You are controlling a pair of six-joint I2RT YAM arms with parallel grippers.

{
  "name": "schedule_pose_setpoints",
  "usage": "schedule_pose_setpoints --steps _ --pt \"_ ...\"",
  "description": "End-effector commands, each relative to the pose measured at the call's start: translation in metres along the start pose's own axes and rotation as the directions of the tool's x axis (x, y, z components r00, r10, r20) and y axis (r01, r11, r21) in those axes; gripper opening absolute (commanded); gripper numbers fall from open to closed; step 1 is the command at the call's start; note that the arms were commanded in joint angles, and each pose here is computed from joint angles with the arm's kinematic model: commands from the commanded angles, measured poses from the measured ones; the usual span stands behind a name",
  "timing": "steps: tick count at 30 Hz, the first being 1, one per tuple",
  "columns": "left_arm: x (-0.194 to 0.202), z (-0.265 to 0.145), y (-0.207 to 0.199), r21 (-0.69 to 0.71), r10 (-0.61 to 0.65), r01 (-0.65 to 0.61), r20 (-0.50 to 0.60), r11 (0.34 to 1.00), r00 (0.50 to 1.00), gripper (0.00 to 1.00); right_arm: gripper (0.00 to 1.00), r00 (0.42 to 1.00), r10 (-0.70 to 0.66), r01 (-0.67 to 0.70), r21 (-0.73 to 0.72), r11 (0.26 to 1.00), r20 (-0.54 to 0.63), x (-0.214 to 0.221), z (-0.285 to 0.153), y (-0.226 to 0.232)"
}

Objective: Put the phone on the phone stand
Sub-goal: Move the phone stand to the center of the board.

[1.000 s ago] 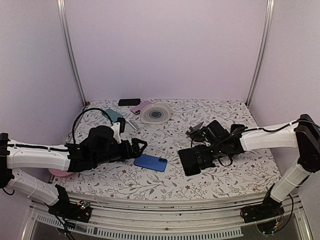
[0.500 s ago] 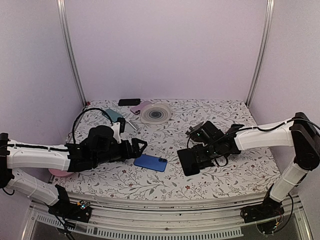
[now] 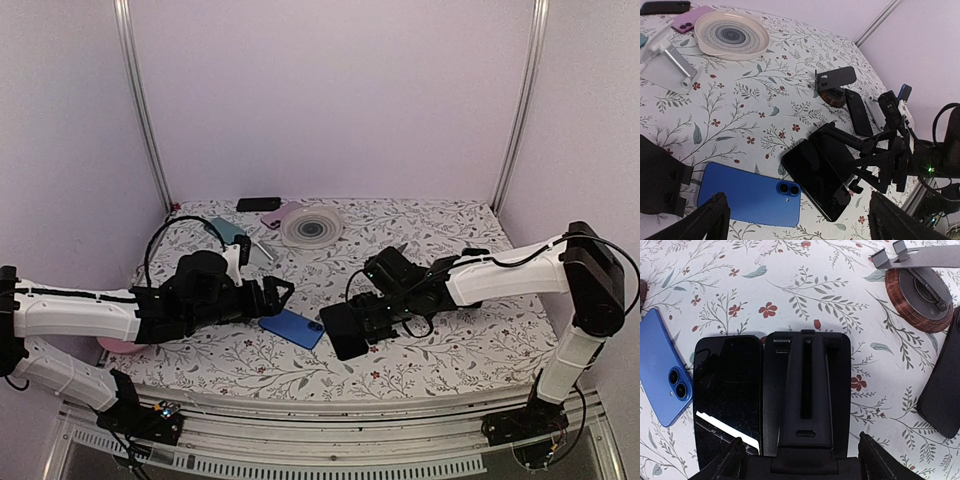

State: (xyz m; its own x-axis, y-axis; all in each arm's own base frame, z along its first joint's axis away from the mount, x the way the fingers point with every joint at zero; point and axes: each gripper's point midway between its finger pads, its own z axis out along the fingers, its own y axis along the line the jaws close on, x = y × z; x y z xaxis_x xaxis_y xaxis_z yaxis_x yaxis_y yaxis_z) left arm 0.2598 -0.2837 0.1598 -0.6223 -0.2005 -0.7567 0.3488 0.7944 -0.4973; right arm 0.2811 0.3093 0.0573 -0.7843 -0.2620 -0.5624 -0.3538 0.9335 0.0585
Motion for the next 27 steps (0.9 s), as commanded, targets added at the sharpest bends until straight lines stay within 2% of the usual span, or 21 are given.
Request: schedule_pose_setpoints --steps 1,12,14,18,21,24,27 --pt "-0.007 -0.004 0.004 -0.009 -0.007 0.007 0.016 1.0 1.0 0.97 0.54 0.996 0.061 -0.06 -0.017 0.998 0.063 -0.018 -0.005 0.008" --pt "-0.005 -0.003 0.004 0.0 -0.014 0.014 0.013 1.0 1.0 0.97 0.56 0.989 0.104 -0.119 0.143 0.982 0.107 -0.023 -0.01 -0.03" --pt "-0.005 -0.003 0.004 0.001 -0.015 0.015 0.015 1.0 1.0 0.97 0.61 0.988 0.114 -0.128 0.139 0.982 0.103 -0.022 -0.009 -0.03" --pt "-0.005 -0.003 0.004 0.0 -0.013 0.013 0.015 1.0 1.0 0.97 0.81 0.987 0.117 -0.129 0.113 0.985 0.11 -0.026 -0.013 -0.026" --pt "-0.005 -0.004 0.005 -0.001 -0.013 0.013 0.015 1.0 1.0 0.97 0.91 0.985 0.118 -0.131 0.096 0.987 0.124 -0.031 -0.019 -0.024" --pt "-0.005 -0.004 0.005 -0.001 -0.014 0.014 0.015 1.0 1.0 0.97 0.98 0.982 0.121 -0.131 0.063 0.989 0.147 -0.039 -0.029 -0.02" --pt "-0.005 -0.004 0.004 0.0 -0.013 0.013 0.015 1.0 1.0 0.97 1.0 0.979 0.125 -0.131 0.025 0.991 0.164 -0.046 -0.04 -0.016"
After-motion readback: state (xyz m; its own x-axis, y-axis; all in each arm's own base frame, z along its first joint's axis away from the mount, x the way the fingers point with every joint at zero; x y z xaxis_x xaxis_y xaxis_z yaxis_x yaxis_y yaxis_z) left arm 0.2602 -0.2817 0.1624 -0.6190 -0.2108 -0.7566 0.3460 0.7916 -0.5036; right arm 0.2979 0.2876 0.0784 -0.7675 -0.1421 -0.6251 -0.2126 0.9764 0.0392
